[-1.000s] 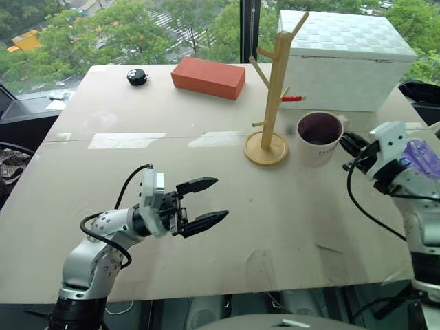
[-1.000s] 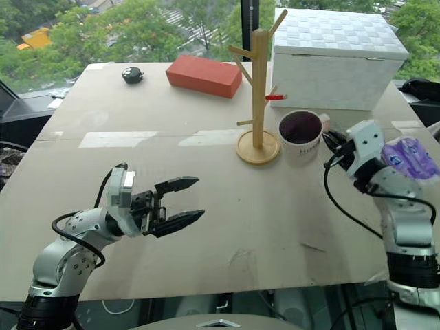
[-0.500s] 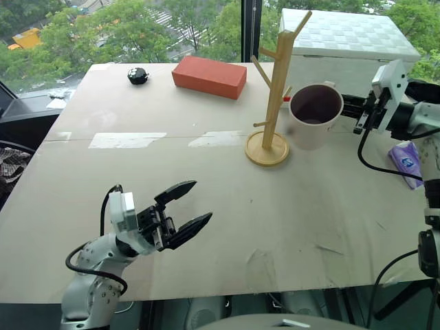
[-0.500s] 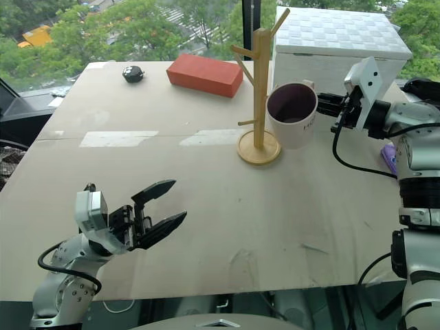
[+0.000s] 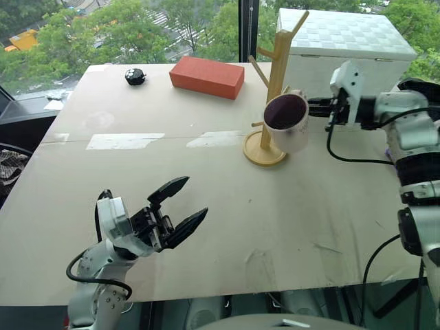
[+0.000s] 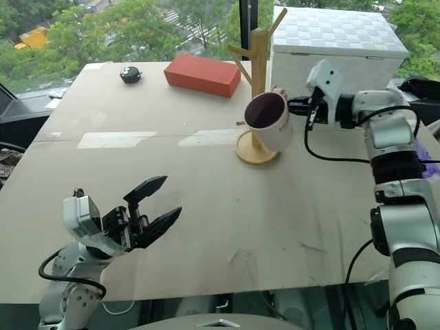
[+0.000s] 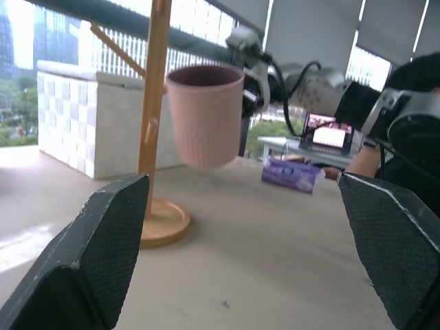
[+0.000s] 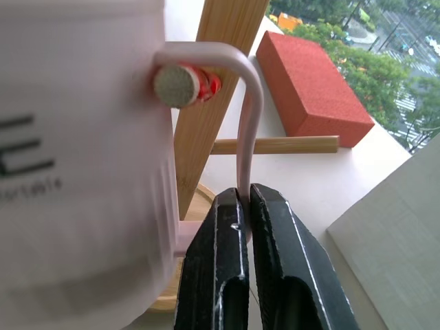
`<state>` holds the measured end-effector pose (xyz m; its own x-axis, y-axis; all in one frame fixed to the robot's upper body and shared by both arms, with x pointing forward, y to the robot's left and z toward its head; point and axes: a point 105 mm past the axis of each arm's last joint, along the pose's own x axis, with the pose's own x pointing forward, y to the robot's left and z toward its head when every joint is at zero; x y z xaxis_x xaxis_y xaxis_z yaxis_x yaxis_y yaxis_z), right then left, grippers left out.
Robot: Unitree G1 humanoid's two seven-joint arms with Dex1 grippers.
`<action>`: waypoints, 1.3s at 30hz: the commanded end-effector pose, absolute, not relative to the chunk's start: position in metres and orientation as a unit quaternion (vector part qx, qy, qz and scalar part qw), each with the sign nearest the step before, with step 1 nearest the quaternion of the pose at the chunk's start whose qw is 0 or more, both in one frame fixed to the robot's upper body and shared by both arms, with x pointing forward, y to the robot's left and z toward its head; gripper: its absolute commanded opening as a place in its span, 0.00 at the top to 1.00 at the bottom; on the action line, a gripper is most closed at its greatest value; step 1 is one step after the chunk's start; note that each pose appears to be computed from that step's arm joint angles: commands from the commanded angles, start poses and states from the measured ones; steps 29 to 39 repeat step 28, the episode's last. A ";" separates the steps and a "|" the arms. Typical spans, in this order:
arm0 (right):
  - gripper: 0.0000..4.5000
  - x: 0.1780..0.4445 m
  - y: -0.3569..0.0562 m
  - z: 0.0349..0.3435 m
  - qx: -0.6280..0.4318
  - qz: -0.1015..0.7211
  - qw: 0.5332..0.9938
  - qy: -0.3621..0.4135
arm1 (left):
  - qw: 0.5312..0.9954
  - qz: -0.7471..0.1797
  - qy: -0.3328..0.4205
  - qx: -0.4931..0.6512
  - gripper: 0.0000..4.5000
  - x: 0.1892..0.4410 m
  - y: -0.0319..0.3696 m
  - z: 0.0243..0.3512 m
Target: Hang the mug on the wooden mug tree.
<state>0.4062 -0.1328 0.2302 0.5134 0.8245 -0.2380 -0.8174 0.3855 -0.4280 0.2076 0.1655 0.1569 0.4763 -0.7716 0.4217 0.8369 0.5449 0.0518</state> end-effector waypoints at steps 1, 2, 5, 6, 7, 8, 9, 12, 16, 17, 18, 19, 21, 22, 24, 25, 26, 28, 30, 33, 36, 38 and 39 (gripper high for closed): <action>0.87 0.410 -0.139 0.244 -0.258 0.482 0.837 -0.018 | 0.850 -0.469 -0.233 -0.065 0.00 0.201 0.168 0.170; 0.82 0.410 -0.141 0.244 -0.260 0.480 0.837 -0.018 | 0.849 -0.469 -0.234 -0.066 0.00 0.201 0.168 0.170; 0.53 0.414 -0.153 0.249 -0.271 0.436 0.857 -0.042 | 0.849 -0.469 -0.234 -0.071 0.00 0.200 0.166 0.171; 0.46 0.411 -0.157 0.248 -0.272 0.434 0.857 -0.046 | 0.848 -0.471 -0.231 -0.073 0.00 0.200 0.166 0.170; 0.36 0.407 -0.162 0.248 -0.266 0.434 0.859 -0.050 | 0.848 -0.473 -0.228 -0.076 0.00 0.200 0.165 0.170; 0.26 0.402 -0.168 0.248 -0.255 0.433 0.863 -0.053 | 0.848 -0.473 -0.224 -0.080 0.00 0.200 0.164 0.169; 0.26 0.398 -0.172 0.249 -0.248 0.431 0.866 -0.057 | 0.849 -0.473 -0.222 -0.082 0.00 0.201 0.163 0.169; 0.26 0.385 -0.196 0.247 -0.227 0.401 0.885 -0.062 | 0.852 -0.476 -0.201 -0.082 0.00 0.206 0.159 0.165; 0.26 0.365 -0.223 0.223 -0.220 0.366 0.903 -0.036 | 0.860 -0.476 -0.157 -0.095 0.00 0.216 0.150 0.160; 0.26 0.357 -0.229 0.214 -0.217 0.362 0.906 -0.025 | 0.867 -0.471 -0.137 -0.088 0.00 0.220 0.148 0.156; 0.26 0.348 -0.234 0.205 -0.209 0.355 0.911 -0.017 | 0.873 -0.466 -0.119 -0.078 0.00 0.223 0.147 0.152; 0.26 0.339 -0.239 0.196 -0.197 0.347 0.917 -0.008 | 0.877 -0.463 -0.106 -0.072 0.00 0.225 0.146 0.149; 0.26 0.325 -0.245 0.185 -0.185 0.336 0.924 0.002 | 0.881 -0.460 -0.089 -0.068 0.00 0.226 0.146 0.145; 0.26 0.319 -0.246 0.179 -0.184 0.333 0.925 0.009 | 0.884 -0.455 -0.078 -0.066 0.00 0.228 0.147 0.142; 0.26 0.300 -0.251 0.160 -0.185 0.323 0.928 0.029 | 0.894 -0.443 -0.038 -0.055 0.00 0.231 0.148 0.129; 0.26 0.293 -0.252 0.154 -0.184 0.316 0.930 0.036 | 0.896 -0.441 -0.026 -0.051 0.00 0.232 0.148 0.125; 0.26 0.287 -0.252 0.149 -0.177 0.313 0.932 0.043 | 0.897 -0.440 -0.015 -0.044 0.00 0.234 0.148 0.121; 0.26 0.282 -0.251 0.142 -0.174 0.307 0.934 0.051 | 0.895 -0.445 0.000 -0.033 0.00 0.236 0.148 0.116; 0.26 0.282 -0.251 0.142 -0.174 0.307 0.934 0.051 | 0.895 -0.445 0.000 -0.033 0.00 0.236 0.148 0.116; 0.26 0.282 -0.251 0.142 -0.174 0.307 0.934 0.051 | 0.895 -0.445 0.000 -0.033 0.00 0.236 0.148 0.116; 0.26 0.282 -0.251 0.142 -0.174 0.307 0.934 0.051 | 0.895 -0.445 0.000 -0.033 0.00 0.236 0.148 0.116; 0.26 0.282 -0.251 0.142 -0.174 0.307 0.934 0.051 | 0.895 -0.445 0.000 -0.033 0.00 0.236 0.148 0.116; 0.26 0.282 -0.251 0.142 -0.174 0.307 0.934 0.051 | 0.895 -0.445 0.000 -0.033 0.00 0.236 0.148 0.116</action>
